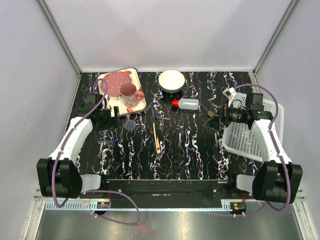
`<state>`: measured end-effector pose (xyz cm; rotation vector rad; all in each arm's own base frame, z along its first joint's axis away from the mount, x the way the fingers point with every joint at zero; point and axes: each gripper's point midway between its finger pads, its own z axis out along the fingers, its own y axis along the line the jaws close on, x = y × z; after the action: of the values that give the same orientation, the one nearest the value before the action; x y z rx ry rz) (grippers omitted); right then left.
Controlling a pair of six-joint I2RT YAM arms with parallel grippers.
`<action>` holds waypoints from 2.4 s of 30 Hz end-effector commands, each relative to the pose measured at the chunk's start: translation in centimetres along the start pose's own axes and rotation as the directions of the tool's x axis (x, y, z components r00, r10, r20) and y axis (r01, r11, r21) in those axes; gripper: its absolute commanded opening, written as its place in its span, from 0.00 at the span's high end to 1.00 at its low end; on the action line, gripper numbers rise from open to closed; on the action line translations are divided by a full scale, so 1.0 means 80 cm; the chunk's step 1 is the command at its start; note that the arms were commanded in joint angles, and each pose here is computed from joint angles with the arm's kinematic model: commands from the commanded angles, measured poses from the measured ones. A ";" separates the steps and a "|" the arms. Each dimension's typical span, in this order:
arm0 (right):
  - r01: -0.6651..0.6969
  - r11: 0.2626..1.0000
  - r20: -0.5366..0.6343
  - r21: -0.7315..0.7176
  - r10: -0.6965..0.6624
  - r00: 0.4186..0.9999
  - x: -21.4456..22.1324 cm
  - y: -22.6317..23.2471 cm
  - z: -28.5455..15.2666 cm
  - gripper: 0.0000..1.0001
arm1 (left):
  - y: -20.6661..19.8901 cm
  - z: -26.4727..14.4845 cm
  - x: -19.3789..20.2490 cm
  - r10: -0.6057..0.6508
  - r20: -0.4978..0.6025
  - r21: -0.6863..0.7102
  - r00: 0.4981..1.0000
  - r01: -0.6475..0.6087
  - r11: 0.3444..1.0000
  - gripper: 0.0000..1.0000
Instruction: Organize the chemistry lab equipment
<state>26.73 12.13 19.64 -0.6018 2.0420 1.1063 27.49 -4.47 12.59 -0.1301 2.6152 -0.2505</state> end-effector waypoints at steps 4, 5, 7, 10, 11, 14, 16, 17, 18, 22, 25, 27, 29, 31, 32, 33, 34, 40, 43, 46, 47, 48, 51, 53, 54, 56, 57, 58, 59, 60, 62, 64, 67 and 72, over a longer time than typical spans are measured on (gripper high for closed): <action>0.051 0.993 0.035 -0.103 -0.047 0.998 0.000 0.011 0.010 0.00 | 0.056 0.022 -0.017 -0.041 -0.012 -0.257 0.999 0.036 0.966 0.11; 0.051 0.993 0.034 -0.103 -0.047 0.998 0.002 0.010 0.010 0.00 | 0.058 0.024 -0.021 -0.039 -0.013 -0.268 0.999 0.034 0.963 0.11; 0.065 0.993 0.037 -0.099 -0.062 0.997 -0.001 0.010 0.010 0.00 | 0.062 0.034 -0.022 -0.044 -0.043 -0.282 0.998 0.030 0.959 0.13; 0.080 0.993 0.038 -0.085 -0.077 0.996 -0.003 0.009 0.009 0.00 | 0.062 0.047 -0.025 -0.045 -0.074 -0.274 0.996 0.024 0.961 0.19; 0.084 0.993 0.035 -0.082 -0.081 0.996 -0.003 0.010 0.009 0.00 | 0.062 0.051 -0.028 -0.043 -0.080 -0.274 0.996 0.020 0.962 0.19; 0.110 0.991 0.026 -0.074 -0.109 0.994 -0.002 0.013 0.010 0.00 | 0.073 0.077 -0.021 -0.058 -0.142 -0.286 0.988 0.016 0.958 0.25; 0.126 0.989 0.024 -0.072 -0.124 0.992 -0.002 0.014 0.011 0.00 | 0.079 0.086 -0.020 -0.067 -0.162 -0.291 0.985 0.018 0.957 0.30; 0.129 0.989 0.021 -0.074 -0.128 0.992 -0.001 0.015 0.011 0.00 | 0.083 0.095 -0.014 -0.077 -0.192 -0.293 0.978 0.018 0.956 0.32; 0.132 0.988 0.020 -0.073 -0.131 0.991 -0.001 0.016 0.011 0.00 | 0.082 0.099 -0.011 -0.079 -0.205 -0.285 0.976 0.017 0.958 0.35; 0.143 0.987 0.018 -0.072 -0.142 0.990 -0.001 0.016 0.012 0.00 | 0.092 0.113 0.001 -0.110 -0.236 -0.281 0.965 0.041 0.959 0.40; 0.142 0.987 0.018 -0.080 -0.141 0.990 0.000 0.017 0.013 0.00 | 0.094 0.121 0.010 -0.128 -0.255 -0.274 0.958 0.056 0.960 0.45; 0.145 0.986 0.019 -0.083 -0.144 0.989 0.001 0.018 0.013 0.00 | 0.095 0.127 0.014 -0.139 -0.262 -0.269 0.955 0.066 0.961 0.47; 0.153 0.985 0.020 -0.082 -0.151 0.988 0.001 0.018 0.013 0.00 | 0.097 0.131 0.017 -0.151 -0.261 -0.268 0.953 0.079 0.960 0.51; 0.153 0.985 0.020 -0.083 -0.152 0.988 0.002 0.019 0.013 0.00 | 0.098 0.133 0.019 -0.159 -0.262 -0.264 0.952 0.088 0.960 0.55; 0.158 0.984 0.022 -0.083 -0.157 0.987 0.001 0.019 0.012 0.00 | 0.099 0.135 0.020 -0.164 -0.263 -0.264 0.951 0.093 0.960 0.58; 0.161 0.983 0.024 -0.087 -0.160 0.987 0.001 0.021 0.012 0.00 | 0.099 0.136 0.020 -0.165 -0.262 -0.264 0.951 0.094 0.960 0.59; 0.164 0.982 0.026 -0.089 -0.163 0.986 0.001 0.022 0.012 0.00 | 0.101 0.137 0.022 -0.169 -0.265 -0.266 0.949 0.097 0.959 0.62; 0.181 0.978 0.034 -0.102 -0.178 0.983 0.001 0.027 0.010 0.00 | 0.099 0.143 0.029 -0.184 -0.278 -0.253 0.943 0.113 0.961 0.73; 0.194 0.975 0.041 -0.110 -0.191 0.981 0.001 0.032 0.009 0.00 | 0.097 0.139 0.023 -0.185 -0.251 -0.249 0.950 0.121 0.961 0.81; 0.211 0.969 0.048 -0.129 -0.206 0.977 0.003 0.039 0.007 0.00 | 0.080 0.130 0.011 -0.186 -0.207 -0.185 0.960 0.148 0.971 0.86; 0.221 0.966 0.050 -0.133 -0.216 0.975 0.003 0.043 0.005 0.00 | 0.073 0.126 0.008 -0.189 -0.194 -0.155 0.963 0.160 0.975 0.86; 0.227 0.964 0.053 -0.139 -0.222 0.974 0.001 0.046 0.003 0.00 | 0.070 0.122 0.010 -0.192 -0.187 -0.144 0.963 0.167 0.975 0.88; 0.246 0.958 0.047 -0.146 -0.242 0.969 -0.002 0.054 -0.002 0.00 | 0.049 0.100 0.005 -0.215 -0.122 -0.067 0.969 0.208 0.976 0.90; 0.305 0.940 0.037 -0.156 -0.303 0.952 -0.001 0.057 -0.005 0.00 | 0.023 0.074 -0.013 -0.231 -0.031 0.043 0.973 0.232 0.972 0.90; 0.297 0.942 0.010 -0.159 -0.299 0.954 -0.002 0.065 -0.010 0.00 | 0.016 0.068 -0.005 -0.242 -0.023 0.077 0.970 0.243 0.967 0.90; 0.292 0.939 -0.035 -0.183 -0.303 0.952 0.006 0.074 -0.014 0.00 | -0.014 0.040 -0.010 -0.280 0.045 0.209 0.959 0.265 0.941 0.91; 0.315 0.929 -0.046 -0.194 -0.329 0.943 -0.001 0.082 -0.015 0.00 | -0.029 0.016 -0.020 -0.322 0.097 0.278 0.942 0.285 0.917 0.90; 0.309 0.927 -0.059 -0.213 -0.328 0.943 0.000 0.085 -0.014 0.00 | -0.042 0.004 -0.028 -0.342 0.132 0.341 0.931 0.281 0.897 0.91; 0.282 0.932 -0.071 -0.228 -0.305 0.950 -0.001 0.093 -0.017 0.00 | -0.058 -0.002 -0.015 -0.359 0.111 0.409 0.927 0.287 0.866 0.91; 0.274 0.924 -0.083 -0.267 -0.305 0.949 0.002 0.105 -0.012 0.00 | -0.072 -0.027 -0.023 -0.402 0.153 0.472 0.903 0.291 0.832 0.91; 0.240 0.912 -0.112 -0.333 -0.291 0.950 0.011 0.128 0.000 0.00 | -0.093 -0.046 -0.023 -0.423 0.194 0.555 0.885 0.256 0.791 0.91; 0.199 0.902 -0.149 -0.384 -0.273 0.950 0.021 0.154 0.011 0.00 | -0.125 -0.089 -0.034 -0.465 0.249 0.673 0.850 0.193 0.714 0.91; 0.221 0.887 -0.170 -0.405 -0.311 0.935 0.028 0.172 0.033 0.00 | -0.172 -0.137 -0.033 -0.510 0.264 0.803 0.819 0.106 0.586 0.91; 0.100 0.841 -0.187 -0.532 -0.231 0.955 0.021 0.218 0.046 0.00 | -0.229 -0.195 -0.025 -0.592 0.281 0.900 0.756 0.007 0.436 0.91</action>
<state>15.84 22.31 23.57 -1.2719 1.8574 1.3912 23.23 -17.44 23.02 -0.2817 1.8569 -1.2289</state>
